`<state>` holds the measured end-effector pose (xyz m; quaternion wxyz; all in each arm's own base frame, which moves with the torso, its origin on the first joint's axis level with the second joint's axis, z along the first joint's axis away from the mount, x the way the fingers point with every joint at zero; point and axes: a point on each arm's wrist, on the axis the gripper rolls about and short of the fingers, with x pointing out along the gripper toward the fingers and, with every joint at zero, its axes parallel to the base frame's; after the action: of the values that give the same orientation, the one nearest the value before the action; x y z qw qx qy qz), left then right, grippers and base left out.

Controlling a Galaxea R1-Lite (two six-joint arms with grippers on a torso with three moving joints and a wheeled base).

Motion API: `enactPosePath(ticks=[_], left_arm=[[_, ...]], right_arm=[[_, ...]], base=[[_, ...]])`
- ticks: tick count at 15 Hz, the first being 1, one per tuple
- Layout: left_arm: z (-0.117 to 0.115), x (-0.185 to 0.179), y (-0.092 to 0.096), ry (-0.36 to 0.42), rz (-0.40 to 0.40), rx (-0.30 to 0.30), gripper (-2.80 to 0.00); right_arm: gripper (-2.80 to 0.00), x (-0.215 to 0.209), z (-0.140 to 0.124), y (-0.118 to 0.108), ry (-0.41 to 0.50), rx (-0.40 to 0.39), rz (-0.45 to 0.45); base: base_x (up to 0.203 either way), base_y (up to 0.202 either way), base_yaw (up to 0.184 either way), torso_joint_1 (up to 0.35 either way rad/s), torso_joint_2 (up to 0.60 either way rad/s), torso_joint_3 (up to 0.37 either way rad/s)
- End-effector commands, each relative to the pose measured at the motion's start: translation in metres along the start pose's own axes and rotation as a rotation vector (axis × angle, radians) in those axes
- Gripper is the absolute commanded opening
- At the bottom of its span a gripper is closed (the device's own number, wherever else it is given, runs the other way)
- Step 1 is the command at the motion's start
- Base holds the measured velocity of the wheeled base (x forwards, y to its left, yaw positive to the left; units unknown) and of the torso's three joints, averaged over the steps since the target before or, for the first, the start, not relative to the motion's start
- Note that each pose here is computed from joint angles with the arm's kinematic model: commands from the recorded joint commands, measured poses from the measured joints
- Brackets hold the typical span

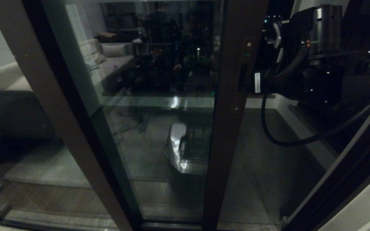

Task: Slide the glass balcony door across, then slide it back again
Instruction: Close the slid door

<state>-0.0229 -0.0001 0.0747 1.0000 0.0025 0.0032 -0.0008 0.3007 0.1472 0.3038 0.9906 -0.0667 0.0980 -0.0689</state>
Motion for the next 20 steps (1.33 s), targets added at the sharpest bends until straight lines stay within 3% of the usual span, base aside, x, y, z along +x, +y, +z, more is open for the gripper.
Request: enactPosePath(ticks=[1, 14, 20], left_arm=[[0.0, 0.0, 0.0, 0.001, 0.0, 0.0, -2.8], [0.0, 0.0, 0.0, 0.001, 0.0, 0.0, -2.8], [0.0, 0.0, 0.0, 0.001, 0.0, 0.001, -2.8]], right_arm=[[0.0, 0.002, -0.001, -0.003, 0.005, -0.001, -0.02], [0.0, 0.005, -0.004, -0.015, 0.018, -0.002, -0.053], [0.0, -0.005, -0.011, -0.033, 0.035, -0.005, -0.083]], base=[[0.0, 0.0, 0.0, 0.0, 0.0, 0.0], [0.0, 0.0, 0.0, 0.0, 0.0, 0.0], [0.0, 0.0, 0.0, 0.0, 0.0, 0.0]])
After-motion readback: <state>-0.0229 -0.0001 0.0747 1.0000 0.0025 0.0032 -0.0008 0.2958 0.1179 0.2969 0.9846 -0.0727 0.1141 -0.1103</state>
